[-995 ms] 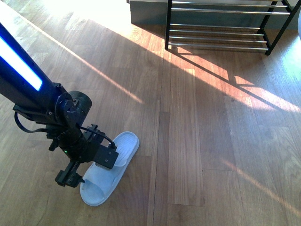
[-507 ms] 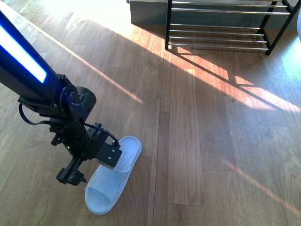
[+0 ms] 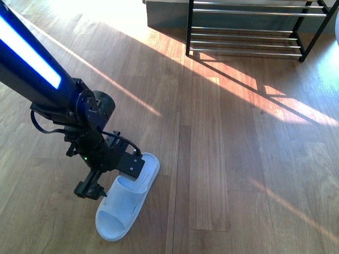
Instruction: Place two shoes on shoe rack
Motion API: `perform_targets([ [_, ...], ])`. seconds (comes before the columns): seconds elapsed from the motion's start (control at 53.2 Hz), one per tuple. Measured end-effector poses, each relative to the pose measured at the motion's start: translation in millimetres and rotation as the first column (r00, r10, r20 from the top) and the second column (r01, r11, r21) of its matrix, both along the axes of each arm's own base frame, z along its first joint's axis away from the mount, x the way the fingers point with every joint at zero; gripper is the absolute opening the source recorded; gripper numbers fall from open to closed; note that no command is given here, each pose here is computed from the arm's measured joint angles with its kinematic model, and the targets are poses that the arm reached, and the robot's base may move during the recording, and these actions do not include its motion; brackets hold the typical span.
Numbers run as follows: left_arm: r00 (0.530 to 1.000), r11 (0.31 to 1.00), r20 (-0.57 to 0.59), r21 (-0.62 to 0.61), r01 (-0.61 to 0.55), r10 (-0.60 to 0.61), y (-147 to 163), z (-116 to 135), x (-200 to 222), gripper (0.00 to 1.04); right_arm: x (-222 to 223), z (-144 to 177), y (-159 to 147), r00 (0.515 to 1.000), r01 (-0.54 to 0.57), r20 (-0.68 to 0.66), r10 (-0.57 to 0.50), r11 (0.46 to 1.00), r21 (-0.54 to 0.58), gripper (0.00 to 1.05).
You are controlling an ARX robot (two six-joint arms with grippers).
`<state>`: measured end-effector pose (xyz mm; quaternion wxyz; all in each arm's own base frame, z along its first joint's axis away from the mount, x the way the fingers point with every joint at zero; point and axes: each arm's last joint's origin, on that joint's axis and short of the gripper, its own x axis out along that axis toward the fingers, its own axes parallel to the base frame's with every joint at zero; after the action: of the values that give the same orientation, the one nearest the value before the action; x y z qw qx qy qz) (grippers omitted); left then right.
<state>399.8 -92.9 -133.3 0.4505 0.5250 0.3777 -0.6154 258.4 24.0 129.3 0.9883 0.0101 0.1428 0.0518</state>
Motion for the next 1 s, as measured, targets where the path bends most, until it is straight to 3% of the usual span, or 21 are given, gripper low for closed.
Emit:
perform_targets([
  [0.263, 0.986, 0.997, -0.143, 0.032, -0.077, 0.081, 0, -20, -20, 0.95, 0, 0, 0, 1.0, 0.0, 0.0, 0.0, 1.0, 0.0, 0.01],
  [0.676, 0.969, 0.984, -0.182, 0.09, -0.155, 0.169, 4, -26, -33, 0.95, 0, 0, 0, 1.0, 0.0, 0.0, 0.0, 1.0, 0.0, 0.01],
  [0.995, 0.941, 0.954, -0.171, 0.115, -0.277, 0.293, 21, -28, -51, 0.56, 0, 0, 0, 1.0, 0.0, 0.0, 0.0, 1.0, 0.0, 0.01],
])
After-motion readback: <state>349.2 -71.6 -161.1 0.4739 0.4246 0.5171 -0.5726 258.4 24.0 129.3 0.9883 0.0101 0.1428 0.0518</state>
